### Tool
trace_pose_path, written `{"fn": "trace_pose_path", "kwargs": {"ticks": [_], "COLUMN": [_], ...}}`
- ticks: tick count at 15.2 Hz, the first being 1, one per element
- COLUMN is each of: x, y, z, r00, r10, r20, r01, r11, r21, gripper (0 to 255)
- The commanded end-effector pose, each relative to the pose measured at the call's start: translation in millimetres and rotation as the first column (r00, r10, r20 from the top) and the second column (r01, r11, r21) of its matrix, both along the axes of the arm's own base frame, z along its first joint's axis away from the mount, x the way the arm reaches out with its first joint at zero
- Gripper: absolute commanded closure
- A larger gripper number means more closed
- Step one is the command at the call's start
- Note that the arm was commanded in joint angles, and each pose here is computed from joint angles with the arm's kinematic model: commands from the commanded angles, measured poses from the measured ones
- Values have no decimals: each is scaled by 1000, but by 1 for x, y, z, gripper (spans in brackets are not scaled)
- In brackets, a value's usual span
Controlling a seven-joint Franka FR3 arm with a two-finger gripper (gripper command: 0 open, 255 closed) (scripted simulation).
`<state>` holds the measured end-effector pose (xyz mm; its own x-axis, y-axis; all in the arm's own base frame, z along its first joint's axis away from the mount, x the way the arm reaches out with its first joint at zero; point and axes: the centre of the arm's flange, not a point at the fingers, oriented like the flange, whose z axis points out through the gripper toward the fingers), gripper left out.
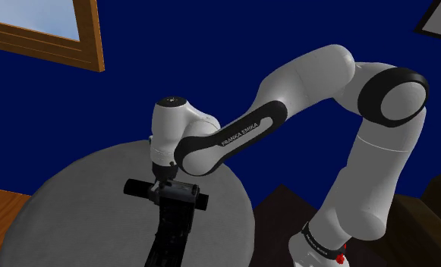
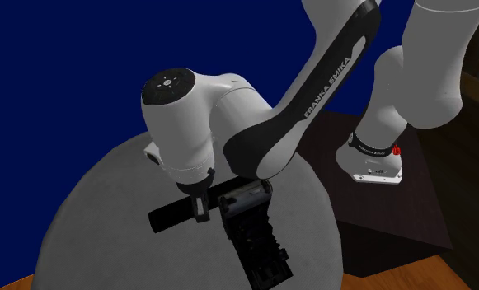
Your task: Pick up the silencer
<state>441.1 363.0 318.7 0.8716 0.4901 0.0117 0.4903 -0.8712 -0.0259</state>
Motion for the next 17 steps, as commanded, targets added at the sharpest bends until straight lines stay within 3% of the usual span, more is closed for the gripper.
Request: {"fn": "trace_pose_path", "kwargs": {"ticks": [1,8,17], "x": [0,1,1], "y": [0,0,0], "z": [-2,-1,47], "r00": [1000,1000,1000], "r10": [-1,-1,-1], "r20": [-1,-1,-1], "r01": [1,1,1], "r11": [1000,1000,1000], "r21": [0,0,0], "gripper": [255,255,255]}}
